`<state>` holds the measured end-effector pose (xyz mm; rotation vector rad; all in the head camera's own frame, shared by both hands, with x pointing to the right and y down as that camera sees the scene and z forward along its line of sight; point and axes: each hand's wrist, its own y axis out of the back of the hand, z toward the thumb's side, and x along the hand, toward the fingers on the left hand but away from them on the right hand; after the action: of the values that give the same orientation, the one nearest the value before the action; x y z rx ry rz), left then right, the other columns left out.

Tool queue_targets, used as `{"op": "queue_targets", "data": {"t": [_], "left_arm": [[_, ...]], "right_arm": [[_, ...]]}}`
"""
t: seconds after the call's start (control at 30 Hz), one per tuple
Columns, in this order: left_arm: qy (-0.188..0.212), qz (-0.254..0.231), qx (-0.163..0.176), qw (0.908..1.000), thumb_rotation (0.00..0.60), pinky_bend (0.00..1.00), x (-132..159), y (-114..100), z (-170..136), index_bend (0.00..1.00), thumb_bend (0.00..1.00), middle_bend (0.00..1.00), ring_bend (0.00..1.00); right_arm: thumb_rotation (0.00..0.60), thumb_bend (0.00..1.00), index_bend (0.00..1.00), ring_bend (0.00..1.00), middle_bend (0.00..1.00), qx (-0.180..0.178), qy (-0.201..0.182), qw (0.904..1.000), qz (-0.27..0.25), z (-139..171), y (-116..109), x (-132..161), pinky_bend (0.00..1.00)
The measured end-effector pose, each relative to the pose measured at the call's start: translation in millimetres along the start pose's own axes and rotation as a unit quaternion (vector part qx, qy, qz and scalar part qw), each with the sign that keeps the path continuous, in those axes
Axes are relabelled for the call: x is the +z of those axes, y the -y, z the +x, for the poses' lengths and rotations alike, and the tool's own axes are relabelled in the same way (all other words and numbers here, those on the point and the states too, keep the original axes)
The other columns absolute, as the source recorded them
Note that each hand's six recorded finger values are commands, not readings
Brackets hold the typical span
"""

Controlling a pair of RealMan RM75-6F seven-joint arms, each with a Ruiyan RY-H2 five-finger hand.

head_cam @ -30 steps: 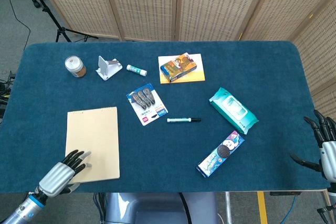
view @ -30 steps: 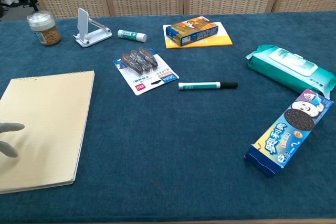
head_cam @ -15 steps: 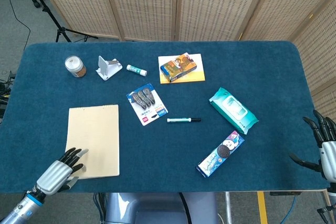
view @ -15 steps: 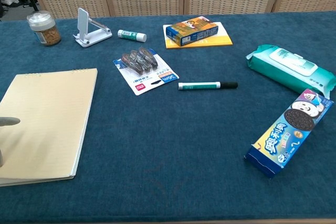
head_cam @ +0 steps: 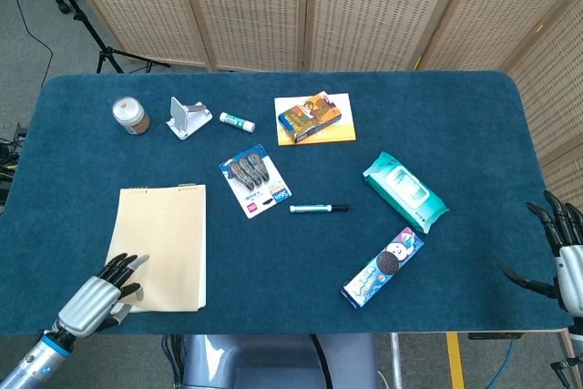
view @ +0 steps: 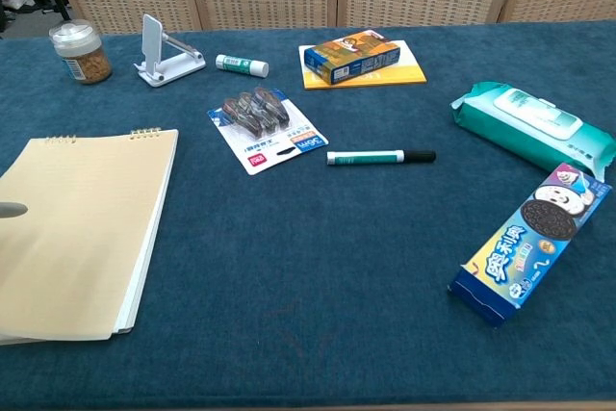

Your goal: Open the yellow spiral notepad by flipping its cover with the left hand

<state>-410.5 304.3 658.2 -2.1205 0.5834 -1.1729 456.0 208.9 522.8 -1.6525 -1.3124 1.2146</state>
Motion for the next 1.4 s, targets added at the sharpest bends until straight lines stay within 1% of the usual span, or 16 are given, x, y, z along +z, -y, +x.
{"op": "queue_targets", "data": {"t": [0.2, 0.33, 0.53, 0.63, 0.73, 0.77, 0.83, 0.87, 0.93, 0.97, 1.07, 1.17, 1.3, 1.4], "left_arm": [[0.012, -0.028, -0.019, 0.9994, 0.6, 0.0, 6, -5, -12, 0.81, 0.57, 0.0, 0.0], [0.015, -0.036, -0.028, 0.9989, 0.6, 0.0, 9, -11, -21, 0.81, 0.57, 0.0, 0.0], [0.015, -0.038, -0.004, 0.9992, 0.6, 0.0, 11, -26, -20, 0.81, 0.57, 0.0, 0.0], [0.013, -0.043, 0.016, 0.9988, 0.6, 0.0, 9, -38, -14, 0.81, 0.57, 0.0, 0.0], [0.005, -0.051, 0.053, 0.9973, 0.6, 0.0, 1, -62, -3, 0.82, 0.56, 0.0, 0.0], [-0.002, -0.052, 0.075, 0.9958, 0.6, 0.0, -5, -78, 4, 0.82, 0.56, 0.0, 0.0], [-0.018, -0.055, 0.104, 0.9929, 0.6, 0.0, -15, -102, 15, 0.82, 0.56, 0.0, 0.0], [-0.029, -0.057, 0.12, 0.9906, 0.6, 0.0, -22, -118, 23, 0.82, 0.56, 0.0, 0.0], [-0.046, -0.063, 0.139, 0.9872, 0.6, 0.0, -32, -140, 37, 0.82, 0.56, 0.0, 0.0], [-0.056, -0.068, 0.15, 0.9847, 0.6, 0.0, -37, -154, 46, 0.82, 0.56, 0.0, 0.0], [-0.076, -0.078, 0.184, 0.9769, 0.6, 0.0, -50, -185, 67, 0.84, 0.56, 0.0, 0.0], [-0.096, -0.08, 0.196, 0.9726, 0.6, 0.0, -60, -203, 85, 0.84, 0.56, 0.0, 0.0], [-0.13, -0.079, 0.191, 0.9697, 0.6, 0.0, -77, -218, 111, 0.84, 0.56, 0.0, 0.0], [-0.153, -0.073, 0.189, 0.9673, 0.6, 0.0, -90, -231, 131, 0.84, 0.54, 0.0, 0.0]], "right_arm": [[0.6, 0.0, 0.13, 0.0, 0.0, -0.002, 0.001, 1.0, -0.002, 0, -1, -1, 0.0], [0.6, 0.0, 0.13, 0.0, 0.0, -0.002, 0.002, 1.0, -0.002, 1, -2, -1, 0.0], [0.6, 0.0, 0.13, 0.0, 0.0, 0.0, 0.001, 1.0, -0.003, 1, 0, 0, 0.0], [0.6, 0.0, 0.13, 0.0, 0.0, 0.0, 0.001, 1.0, -0.003, 1, 0, 0, 0.0], [0.6, 0.0, 0.13, 0.0, 0.0, 0.0, 0.003, 1.0, -0.002, 0, 0, 0, 0.0], [0.6, 0.0, 0.13, 0.0, 0.0, 0.0, 0.003, 1.0, -0.001, 0, 0, -1, 0.0], [0.6, 0.0, 0.13, 0.0, 0.0, 0.002, 0.003, 1.0, 0.0, 0, 1, 0, 0.0], [0.6, 0.0, 0.13, 0.0, 0.0, 0.002, 0.003, 1.0, 0.001, -1, 2, -1, 0.0], [0.6, 0.0, 0.13, 0.0, 0.0, 0.003, 0.005, 1.0, 0.002, -1, 3, -1, 0.0], [0.6, 0.0, 0.13, 0.0, 0.0, 0.004, 0.005, 1.0, 0.002, -1, 3, -1, 0.0], [0.6, 0.0, 0.13, 0.0, 0.0, 0.003, 0.008, 1.0, 0.003, -2, 3, -2, 0.0], [0.6, 0.0, 0.13, 0.0, 0.0, 0.004, 0.011, 0.9999, 0.003, -4, 4, -4, 0.0], [0.6, 0.0, 0.13, 0.0, 0.0, 0.009, 0.016, 0.9998, 0.003, -6, 6, -6, 0.0], [0.6, 0.0, 0.13, 0.0, 0.0, 0.01, 0.019, 0.9998, 0.002, -8, 8, -6, 0.0]]}}
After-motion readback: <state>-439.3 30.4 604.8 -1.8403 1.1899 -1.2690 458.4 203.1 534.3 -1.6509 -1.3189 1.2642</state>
